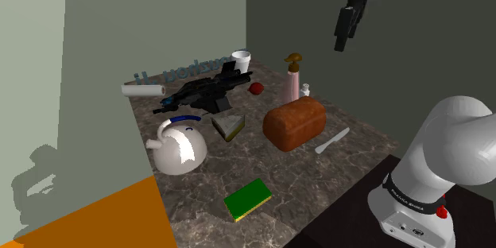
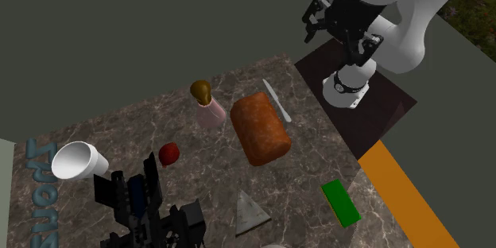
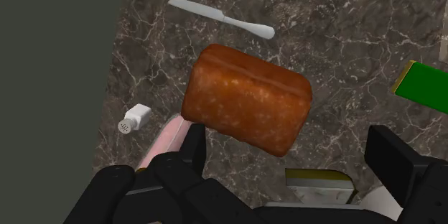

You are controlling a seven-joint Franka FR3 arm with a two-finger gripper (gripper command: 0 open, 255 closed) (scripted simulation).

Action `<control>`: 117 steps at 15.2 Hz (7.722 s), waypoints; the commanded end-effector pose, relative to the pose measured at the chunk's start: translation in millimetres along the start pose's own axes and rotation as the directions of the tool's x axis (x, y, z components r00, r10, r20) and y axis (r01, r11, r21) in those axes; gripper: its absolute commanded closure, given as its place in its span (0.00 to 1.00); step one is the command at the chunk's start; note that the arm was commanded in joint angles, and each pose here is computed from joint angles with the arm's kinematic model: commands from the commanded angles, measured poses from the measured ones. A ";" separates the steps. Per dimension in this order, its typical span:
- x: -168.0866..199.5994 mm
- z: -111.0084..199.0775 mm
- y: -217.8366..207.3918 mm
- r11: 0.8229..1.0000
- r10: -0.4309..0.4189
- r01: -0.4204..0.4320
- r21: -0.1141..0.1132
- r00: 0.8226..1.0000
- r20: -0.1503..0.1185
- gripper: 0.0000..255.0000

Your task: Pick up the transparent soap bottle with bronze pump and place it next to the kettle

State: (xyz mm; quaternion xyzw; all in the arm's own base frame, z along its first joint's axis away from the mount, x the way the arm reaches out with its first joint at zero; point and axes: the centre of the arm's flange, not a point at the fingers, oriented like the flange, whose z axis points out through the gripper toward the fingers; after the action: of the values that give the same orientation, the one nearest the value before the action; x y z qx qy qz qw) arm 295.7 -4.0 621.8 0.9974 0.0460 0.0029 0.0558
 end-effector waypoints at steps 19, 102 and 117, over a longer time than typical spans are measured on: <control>136.8 106.7 193.0 0.963 -0.188 0.192 0.190 0.981 -0.040 0.00; 206.9 -59.2 252.7 0.924 -0.264 0.273 0.267 0.962 -0.069 1.00; 208.2 -137.5 70.8 0.924 -0.264 0.273 0.267 0.962 -0.069 1.00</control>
State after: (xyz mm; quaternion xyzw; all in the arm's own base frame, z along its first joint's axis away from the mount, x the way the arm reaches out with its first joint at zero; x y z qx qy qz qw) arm 505.6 -53.9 761.6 0.9794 0.1837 0.0044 -0.0836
